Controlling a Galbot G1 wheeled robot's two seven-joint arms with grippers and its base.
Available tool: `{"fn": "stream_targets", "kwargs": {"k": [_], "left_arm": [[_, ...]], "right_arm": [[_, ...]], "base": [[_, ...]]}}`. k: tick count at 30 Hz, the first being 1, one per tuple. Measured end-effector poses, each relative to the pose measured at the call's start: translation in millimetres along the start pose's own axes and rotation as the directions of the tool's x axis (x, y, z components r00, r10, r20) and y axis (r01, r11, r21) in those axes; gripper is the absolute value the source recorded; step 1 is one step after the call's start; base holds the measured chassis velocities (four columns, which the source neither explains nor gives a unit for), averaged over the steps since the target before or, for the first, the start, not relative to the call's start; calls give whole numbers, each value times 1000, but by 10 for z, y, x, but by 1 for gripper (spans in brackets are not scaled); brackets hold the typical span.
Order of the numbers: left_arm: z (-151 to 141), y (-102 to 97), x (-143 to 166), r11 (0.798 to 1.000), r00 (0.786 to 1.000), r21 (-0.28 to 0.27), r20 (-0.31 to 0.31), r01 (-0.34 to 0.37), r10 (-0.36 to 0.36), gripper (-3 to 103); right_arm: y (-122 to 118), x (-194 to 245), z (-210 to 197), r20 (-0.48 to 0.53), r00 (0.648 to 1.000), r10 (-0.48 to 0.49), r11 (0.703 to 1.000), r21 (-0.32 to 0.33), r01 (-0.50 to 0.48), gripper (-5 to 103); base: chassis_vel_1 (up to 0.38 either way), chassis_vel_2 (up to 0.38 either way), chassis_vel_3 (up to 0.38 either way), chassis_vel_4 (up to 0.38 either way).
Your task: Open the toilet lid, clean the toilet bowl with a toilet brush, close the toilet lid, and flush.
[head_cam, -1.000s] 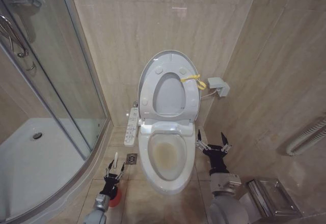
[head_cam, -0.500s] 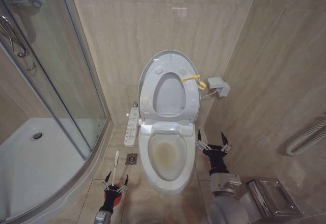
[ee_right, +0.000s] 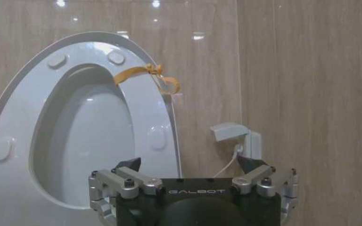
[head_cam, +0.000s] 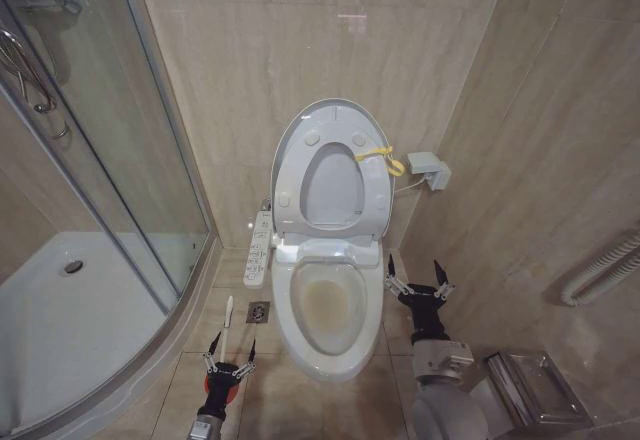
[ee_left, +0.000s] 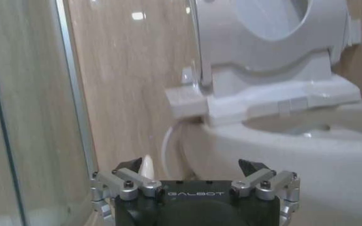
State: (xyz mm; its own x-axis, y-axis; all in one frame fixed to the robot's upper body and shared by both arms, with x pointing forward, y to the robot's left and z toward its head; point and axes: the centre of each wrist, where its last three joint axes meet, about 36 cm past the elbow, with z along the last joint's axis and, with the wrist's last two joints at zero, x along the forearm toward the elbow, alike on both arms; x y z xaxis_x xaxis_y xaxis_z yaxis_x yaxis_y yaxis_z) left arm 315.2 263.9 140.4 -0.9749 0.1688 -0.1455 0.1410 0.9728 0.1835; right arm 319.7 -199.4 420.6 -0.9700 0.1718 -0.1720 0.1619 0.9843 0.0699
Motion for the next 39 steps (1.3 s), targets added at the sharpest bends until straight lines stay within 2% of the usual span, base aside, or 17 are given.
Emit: {"fn": "stream_targets", "kwargs": {"k": [3,5,7,9,11,14,16,18,21,23,29,32,39], "left_arm": [[-84,14,-25,1000,999,-6,27,22,-22,100],[-203,58,-85,999,996,-11,68,53,-53,100],[-240,71,-106,998,995,-13,81,61,-60,100],[-392,116,-173,997,988,-15,130,81,-78,100],[-442,127,-192,996,986,-15,145,86,-83,100],[-692,174,-247,995,972,-13,214,99,-94,98],[-754,192,-261,995,968,-15,231,101,-95,98],[-967,246,-316,994,955,-23,281,105,-94,98],[-1103,270,-345,994,949,-27,301,108,-95,97],[-1356,286,-404,993,937,-25,335,115,-100,97],[-1703,299,-470,992,926,-9,358,127,-115,97],[-1910,296,-463,991,925,20,358,133,-131,97],[-1923,312,-424,989,928,28,345,142,-143,97]], "right_arm": [[0,0,0,0,1000,0,1000,0,0,100],[0,0,0,0,1000,0,1000,0,0,100],[0,0,0,0,1000,0,1000,0,0,100],[0,0,0,0,1000,0,1000,0,0,100],[0,0,0,0,1000,0,1000,0,0,100],[0,0,0,0,1000,0,1000,0,0,100],[0,0,0,0,1000,0,1000,0,0,100],[0,0,0,0,1000,0,1000,0,0,100],[0,0,0,0,1000,0,1000,0,0,100],[0,0,0,0,1000,0,1000,0,0,100],[0,0,0,0,1000,0,1000,0,0,100],[0,0,0,0,1000,0,1000,0,0,100],[0,0,0,0,1000,0,1000,0,0,100]], "base": [[0,0,0,0],[0,0,0,0],[0,0,0,0],[0,0,0,0],[0,0,0,0],[0,0,0,0],[0,0,0,0],[0,0,0,0],[0,0,0,0],[0,0,0,0],[0,0,0,0],[0,0,0,0],[0,0,0,0]]}}
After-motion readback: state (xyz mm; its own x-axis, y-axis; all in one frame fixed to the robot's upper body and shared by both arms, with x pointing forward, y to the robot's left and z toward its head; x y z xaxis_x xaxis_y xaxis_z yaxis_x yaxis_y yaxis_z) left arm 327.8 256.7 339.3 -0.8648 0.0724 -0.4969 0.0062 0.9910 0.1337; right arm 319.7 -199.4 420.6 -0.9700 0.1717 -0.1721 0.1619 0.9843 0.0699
